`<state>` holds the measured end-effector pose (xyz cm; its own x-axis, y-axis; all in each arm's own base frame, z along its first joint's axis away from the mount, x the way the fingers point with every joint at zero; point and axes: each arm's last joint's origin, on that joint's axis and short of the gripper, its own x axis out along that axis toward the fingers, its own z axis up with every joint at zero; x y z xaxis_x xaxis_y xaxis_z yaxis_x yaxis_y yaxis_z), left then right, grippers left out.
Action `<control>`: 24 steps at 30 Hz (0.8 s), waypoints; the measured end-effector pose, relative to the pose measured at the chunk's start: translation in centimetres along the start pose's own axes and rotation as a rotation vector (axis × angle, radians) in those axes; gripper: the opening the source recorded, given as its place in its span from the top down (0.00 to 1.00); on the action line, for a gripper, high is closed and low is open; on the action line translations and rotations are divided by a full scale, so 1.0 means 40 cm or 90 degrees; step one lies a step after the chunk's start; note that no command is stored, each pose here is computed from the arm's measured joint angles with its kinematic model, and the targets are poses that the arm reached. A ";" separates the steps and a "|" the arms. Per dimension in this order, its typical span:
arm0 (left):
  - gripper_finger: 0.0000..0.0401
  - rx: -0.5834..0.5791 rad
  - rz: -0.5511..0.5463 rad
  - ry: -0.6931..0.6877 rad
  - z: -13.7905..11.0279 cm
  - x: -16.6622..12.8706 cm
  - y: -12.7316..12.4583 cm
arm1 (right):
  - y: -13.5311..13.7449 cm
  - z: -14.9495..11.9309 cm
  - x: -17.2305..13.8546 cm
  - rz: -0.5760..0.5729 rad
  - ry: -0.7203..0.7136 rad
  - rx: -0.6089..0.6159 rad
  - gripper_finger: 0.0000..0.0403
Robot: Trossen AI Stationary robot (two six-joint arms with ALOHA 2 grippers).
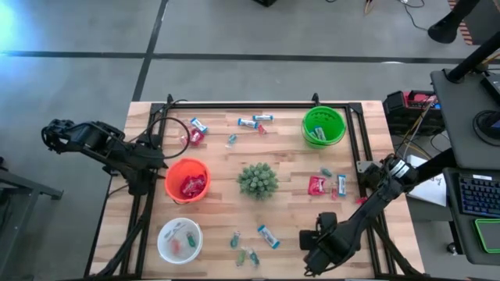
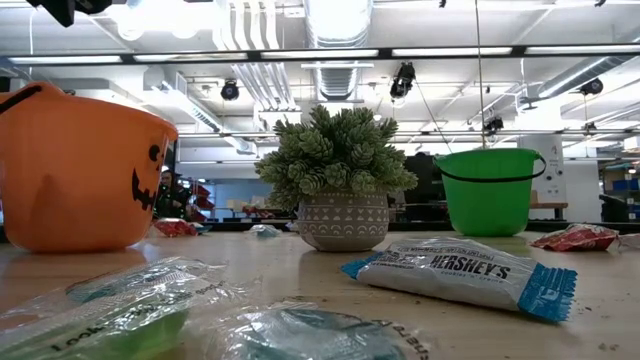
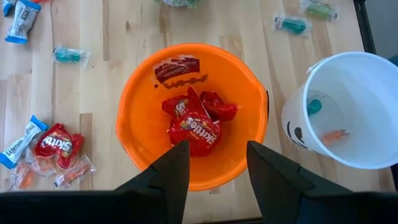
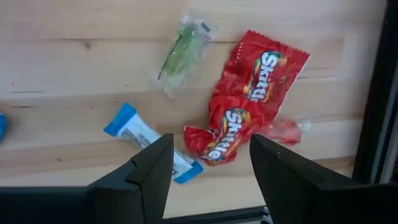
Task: Sort candy
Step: Put the red candy into the orange bucket
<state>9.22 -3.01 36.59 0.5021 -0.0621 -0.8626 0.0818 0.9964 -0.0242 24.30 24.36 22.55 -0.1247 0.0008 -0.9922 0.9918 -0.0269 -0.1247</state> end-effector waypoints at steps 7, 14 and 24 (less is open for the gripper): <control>0.65 -0.005 -0.001 -0.001 0.001 0.000 0.000 | 0.006 -0.004 0.043 0.018 0.021 0.003 0.49; 0.65 -0.020 -0.002 -0.002 0.002 0.001 -0.001 | -0.002 0.003 0.092 -0.025 0.047 0.013 0.49; 0.65 -0.023 -0.002 -0.002 0.004 0.002 -0.001 | -0.025 -0.025 0.108 -0.023 0.069 -0.009 0.49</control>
<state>9.40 -3.08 36.59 0.5052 -0.0653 -0.8606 0.0527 0.9976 -0.0447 22.78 25.37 18.38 -0.1583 0.1095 -0.9813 0.9870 -0.0102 -0.1603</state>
